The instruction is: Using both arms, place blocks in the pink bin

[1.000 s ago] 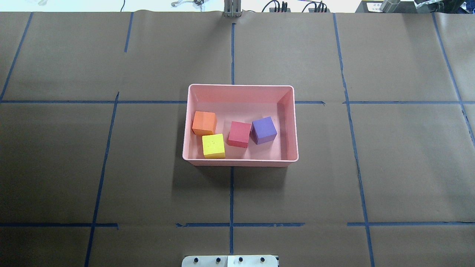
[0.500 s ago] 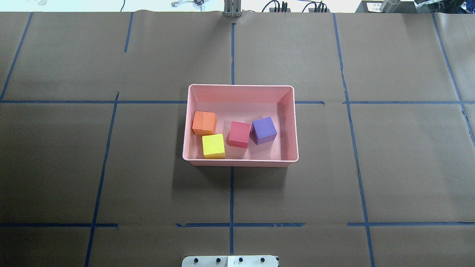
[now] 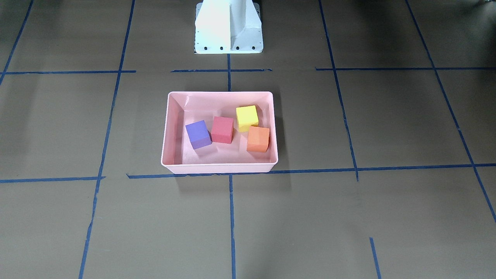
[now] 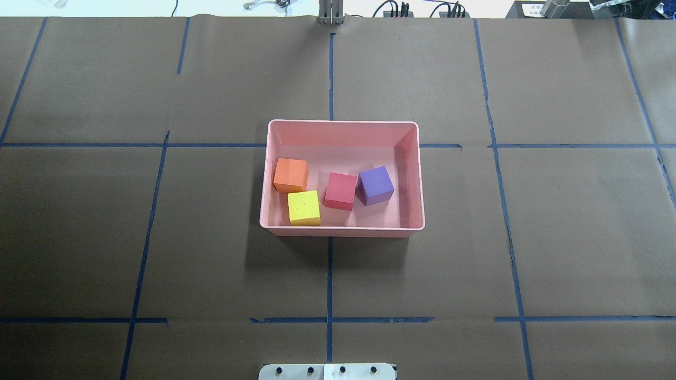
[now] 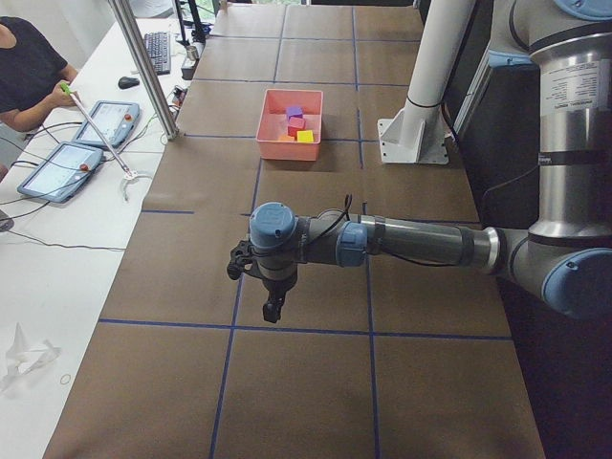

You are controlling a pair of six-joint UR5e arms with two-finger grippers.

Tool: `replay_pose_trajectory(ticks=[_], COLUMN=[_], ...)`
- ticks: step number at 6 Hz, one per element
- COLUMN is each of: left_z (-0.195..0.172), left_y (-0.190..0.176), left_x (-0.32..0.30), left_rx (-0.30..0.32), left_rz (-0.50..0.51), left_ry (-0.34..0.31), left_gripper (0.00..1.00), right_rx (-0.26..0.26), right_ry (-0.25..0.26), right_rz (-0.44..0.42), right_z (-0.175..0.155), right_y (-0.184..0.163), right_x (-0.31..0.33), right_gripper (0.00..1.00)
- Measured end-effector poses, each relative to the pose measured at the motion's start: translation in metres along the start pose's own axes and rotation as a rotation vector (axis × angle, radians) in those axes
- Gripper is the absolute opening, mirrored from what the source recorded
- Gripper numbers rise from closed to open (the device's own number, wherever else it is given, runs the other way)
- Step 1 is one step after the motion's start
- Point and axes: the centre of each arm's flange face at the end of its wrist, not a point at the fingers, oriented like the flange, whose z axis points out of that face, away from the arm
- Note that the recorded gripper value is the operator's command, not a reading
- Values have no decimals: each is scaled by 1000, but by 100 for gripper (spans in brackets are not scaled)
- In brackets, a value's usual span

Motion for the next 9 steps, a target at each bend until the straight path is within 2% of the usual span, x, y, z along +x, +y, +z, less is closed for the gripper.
replay_pose_trajectory(ticks=[3,5,7,9], left_z=[2,3,6,5], left_y=[1,-5,-1,-3], left_x=[-1,2,1,3], left_rx=[-5,-5,-6,-2], left_rz=[-15,-112,-144,-140], left_ry=[4,41,46,47], left_gripper=[100,100,100,100], right_rx=[-4,-15,-42,-19], right_ry=[-3,-10,-12,-46], right_rz=[4,5,-11,-40], right_z=[2,7,20,11], right_y=[1,-4,-8,-15], right_x=[1,1,-5,-22], right_gripper=[100,100,100,100])
